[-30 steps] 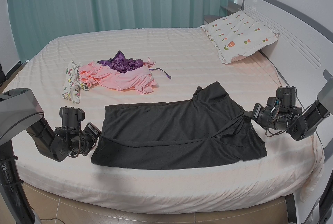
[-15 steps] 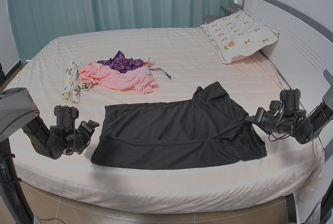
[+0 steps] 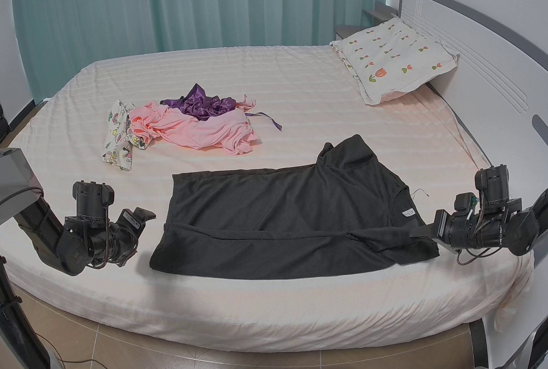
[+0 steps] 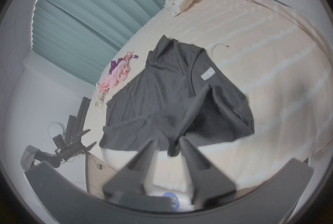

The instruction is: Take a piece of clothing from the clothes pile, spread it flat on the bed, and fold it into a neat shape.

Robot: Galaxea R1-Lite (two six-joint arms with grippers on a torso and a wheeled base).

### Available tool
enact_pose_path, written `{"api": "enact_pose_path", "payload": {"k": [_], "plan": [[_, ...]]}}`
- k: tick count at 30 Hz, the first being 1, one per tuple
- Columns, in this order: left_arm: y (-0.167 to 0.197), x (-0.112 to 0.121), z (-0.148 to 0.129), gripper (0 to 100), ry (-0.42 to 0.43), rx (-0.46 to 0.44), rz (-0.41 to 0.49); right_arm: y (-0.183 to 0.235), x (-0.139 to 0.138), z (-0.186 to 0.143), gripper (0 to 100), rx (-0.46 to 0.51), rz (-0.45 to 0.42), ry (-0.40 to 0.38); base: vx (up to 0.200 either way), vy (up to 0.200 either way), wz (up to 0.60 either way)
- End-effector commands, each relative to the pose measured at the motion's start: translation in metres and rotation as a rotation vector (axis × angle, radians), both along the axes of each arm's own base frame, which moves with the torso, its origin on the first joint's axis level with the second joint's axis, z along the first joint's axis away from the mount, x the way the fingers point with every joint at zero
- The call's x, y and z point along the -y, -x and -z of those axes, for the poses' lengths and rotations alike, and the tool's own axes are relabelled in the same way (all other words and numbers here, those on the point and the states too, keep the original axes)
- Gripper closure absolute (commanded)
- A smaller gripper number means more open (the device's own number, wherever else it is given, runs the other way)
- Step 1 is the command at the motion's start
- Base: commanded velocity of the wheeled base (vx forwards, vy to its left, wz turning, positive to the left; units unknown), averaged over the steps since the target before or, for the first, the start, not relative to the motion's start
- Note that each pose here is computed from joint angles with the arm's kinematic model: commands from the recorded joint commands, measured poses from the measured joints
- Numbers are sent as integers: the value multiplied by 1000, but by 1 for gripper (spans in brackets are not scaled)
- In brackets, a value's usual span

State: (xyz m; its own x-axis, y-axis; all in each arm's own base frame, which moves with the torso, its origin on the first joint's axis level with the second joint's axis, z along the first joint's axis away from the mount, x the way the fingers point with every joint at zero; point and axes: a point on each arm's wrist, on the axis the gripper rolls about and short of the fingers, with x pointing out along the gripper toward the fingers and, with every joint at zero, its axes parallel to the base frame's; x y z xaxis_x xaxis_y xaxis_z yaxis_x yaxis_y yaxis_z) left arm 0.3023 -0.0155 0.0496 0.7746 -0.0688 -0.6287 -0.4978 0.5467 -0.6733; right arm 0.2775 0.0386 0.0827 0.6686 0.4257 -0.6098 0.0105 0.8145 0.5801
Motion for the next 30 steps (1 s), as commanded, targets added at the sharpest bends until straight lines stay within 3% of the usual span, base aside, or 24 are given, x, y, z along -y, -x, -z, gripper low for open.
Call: {"api": "enact_pose_path", "payload": {"k": [1,10,15,19,23,30], "plan": [[12,1,-4,0,5,-4,7,14,1,12,0,-56,-27,29,0,0,0],[20,8,4,0,16,-45,28,10,4,3,0,-13,21,48,0,0,0],[24,12,4,0,15,-53,44,8,3,13,0,-45,21,55,0,0,0],[27,12,3,0,27,-53,58,6,6,13,0,-38,61,21,0,0,0],[28,11,0,0,52,-47,72,10,6,19,0,-64,109,-41,200,0,0],[33,10,-9,0,62,-21,68,4,7,28,0,-7,141,-20,200,0,0]]}}
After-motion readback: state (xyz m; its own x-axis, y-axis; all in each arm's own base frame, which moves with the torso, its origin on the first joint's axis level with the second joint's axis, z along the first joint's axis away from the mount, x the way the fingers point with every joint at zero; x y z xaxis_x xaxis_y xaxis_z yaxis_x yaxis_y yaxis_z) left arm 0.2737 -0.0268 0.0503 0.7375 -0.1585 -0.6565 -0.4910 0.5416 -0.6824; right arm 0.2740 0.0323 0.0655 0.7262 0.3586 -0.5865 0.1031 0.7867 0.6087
